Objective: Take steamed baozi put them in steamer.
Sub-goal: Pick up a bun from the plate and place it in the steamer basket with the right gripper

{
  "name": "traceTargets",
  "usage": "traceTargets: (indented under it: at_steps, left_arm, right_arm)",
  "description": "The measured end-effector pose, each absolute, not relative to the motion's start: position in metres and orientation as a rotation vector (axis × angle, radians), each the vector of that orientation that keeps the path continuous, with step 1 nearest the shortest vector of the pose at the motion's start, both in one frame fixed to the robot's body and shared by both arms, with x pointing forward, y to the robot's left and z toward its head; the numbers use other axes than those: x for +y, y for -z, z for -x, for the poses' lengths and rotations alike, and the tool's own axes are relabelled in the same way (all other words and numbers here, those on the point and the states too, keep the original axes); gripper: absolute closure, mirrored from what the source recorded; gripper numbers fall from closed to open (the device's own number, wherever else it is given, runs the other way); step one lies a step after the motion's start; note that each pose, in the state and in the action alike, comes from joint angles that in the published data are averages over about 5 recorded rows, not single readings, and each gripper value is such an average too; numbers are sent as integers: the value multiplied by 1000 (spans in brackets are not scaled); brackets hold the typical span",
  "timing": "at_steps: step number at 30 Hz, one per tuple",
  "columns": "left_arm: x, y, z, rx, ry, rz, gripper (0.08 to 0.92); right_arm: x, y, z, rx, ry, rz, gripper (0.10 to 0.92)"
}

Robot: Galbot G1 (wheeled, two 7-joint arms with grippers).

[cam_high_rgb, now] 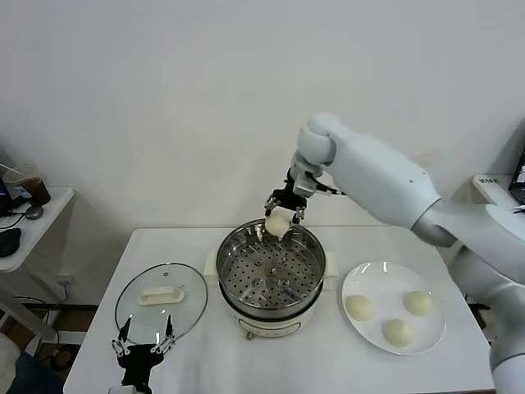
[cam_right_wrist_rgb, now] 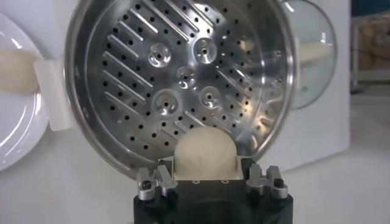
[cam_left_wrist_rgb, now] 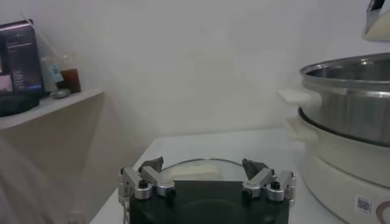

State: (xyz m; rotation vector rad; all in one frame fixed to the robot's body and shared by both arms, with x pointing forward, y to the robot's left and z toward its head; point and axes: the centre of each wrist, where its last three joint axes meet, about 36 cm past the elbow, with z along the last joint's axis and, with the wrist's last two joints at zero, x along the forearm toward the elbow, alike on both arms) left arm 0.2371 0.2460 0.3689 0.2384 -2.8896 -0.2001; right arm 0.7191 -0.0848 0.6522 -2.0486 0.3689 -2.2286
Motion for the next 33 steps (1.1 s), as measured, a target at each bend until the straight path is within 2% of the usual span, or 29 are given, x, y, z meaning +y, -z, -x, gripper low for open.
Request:
traceTargets:
  at_steps: [23,26,30,33]
  left_arm:
    - [246,-363,-239,-2877,191,-232,177]
    - [245,-363,-239,-2877,190,-231,177]
    - [245,-363,-239,-2876,188,-231,177]
    - [245,-363,-239,-2876,189,-232,177]
  right_arm:
    - [-50,-595,-721,314,2222,2083,389]
    - [-48,-589,-721,316,2218,2088,344]
    - [-47,-586,-721,322,2214,2088,240]
    - [-48,-588,-722,336,2210,2081,206]
